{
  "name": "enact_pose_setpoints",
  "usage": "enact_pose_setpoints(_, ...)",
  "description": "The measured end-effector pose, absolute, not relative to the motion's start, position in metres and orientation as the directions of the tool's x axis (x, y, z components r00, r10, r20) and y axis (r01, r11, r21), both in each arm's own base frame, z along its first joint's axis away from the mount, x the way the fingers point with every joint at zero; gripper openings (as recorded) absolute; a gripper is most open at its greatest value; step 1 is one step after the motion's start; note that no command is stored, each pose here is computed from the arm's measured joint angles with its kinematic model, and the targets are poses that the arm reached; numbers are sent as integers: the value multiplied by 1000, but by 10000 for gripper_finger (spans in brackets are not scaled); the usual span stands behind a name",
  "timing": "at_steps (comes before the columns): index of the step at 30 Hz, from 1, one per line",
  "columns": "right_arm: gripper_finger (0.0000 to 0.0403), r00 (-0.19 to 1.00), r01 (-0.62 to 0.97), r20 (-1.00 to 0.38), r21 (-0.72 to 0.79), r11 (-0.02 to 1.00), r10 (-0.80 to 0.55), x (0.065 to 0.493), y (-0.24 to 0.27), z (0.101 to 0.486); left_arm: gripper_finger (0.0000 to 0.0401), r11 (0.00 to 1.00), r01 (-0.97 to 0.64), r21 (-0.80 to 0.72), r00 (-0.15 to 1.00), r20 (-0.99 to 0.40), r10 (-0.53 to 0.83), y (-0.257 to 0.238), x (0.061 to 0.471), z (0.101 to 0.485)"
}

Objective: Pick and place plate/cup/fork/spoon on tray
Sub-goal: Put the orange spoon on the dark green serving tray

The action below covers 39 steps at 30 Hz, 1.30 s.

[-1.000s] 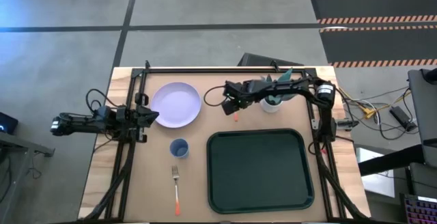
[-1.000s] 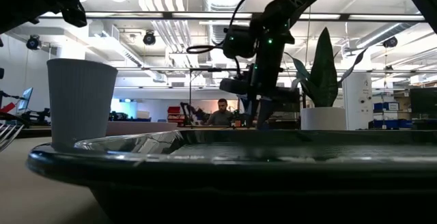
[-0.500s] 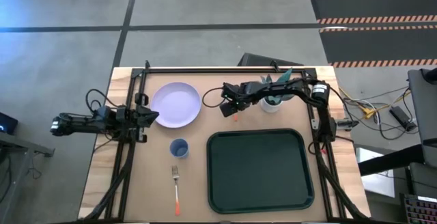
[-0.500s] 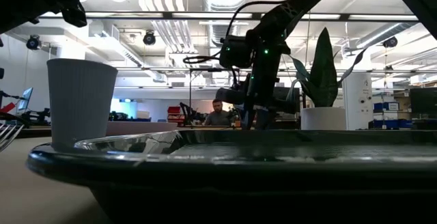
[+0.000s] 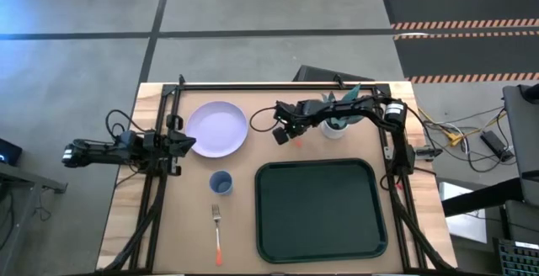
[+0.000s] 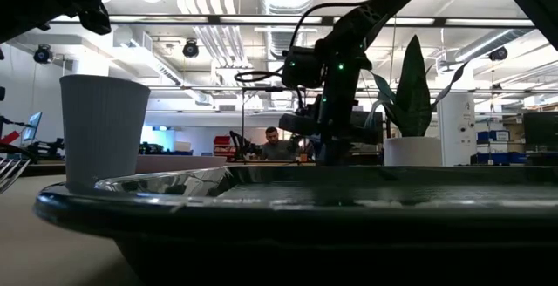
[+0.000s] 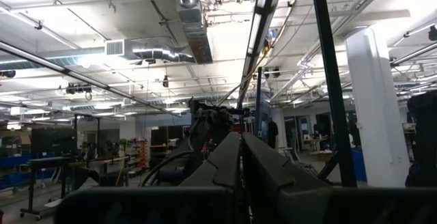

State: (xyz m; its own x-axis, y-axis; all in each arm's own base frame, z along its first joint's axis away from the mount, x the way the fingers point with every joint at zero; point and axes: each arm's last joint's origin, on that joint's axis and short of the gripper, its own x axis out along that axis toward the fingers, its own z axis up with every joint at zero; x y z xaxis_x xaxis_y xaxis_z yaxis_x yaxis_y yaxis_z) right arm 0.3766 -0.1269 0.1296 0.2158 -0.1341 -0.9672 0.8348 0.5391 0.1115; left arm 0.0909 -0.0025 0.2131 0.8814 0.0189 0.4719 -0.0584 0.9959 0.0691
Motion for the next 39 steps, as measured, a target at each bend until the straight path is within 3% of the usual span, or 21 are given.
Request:
enact_pose_setpoints(8,9,298,802,-939,148,579,-173,382,-119,158,0,996,-59,69,881,472,19,-2,91,213)
enact_pose_setpoints(13,9,447,755,-864,225,616,-231,383,-112,218,0,996,-58,69,882,472,19,-3,91,213)
enact_pose_setpoints(28,9,626,662,-717,282,694,-306,321,-41,354,0,996,-61,67,882,471,22,-2,91,213)
enact_pose_setpoints(39,9,505,796,-787,267,543,-354,245,19,381,0,996,-64,65,881,472,26,-2,91,213)
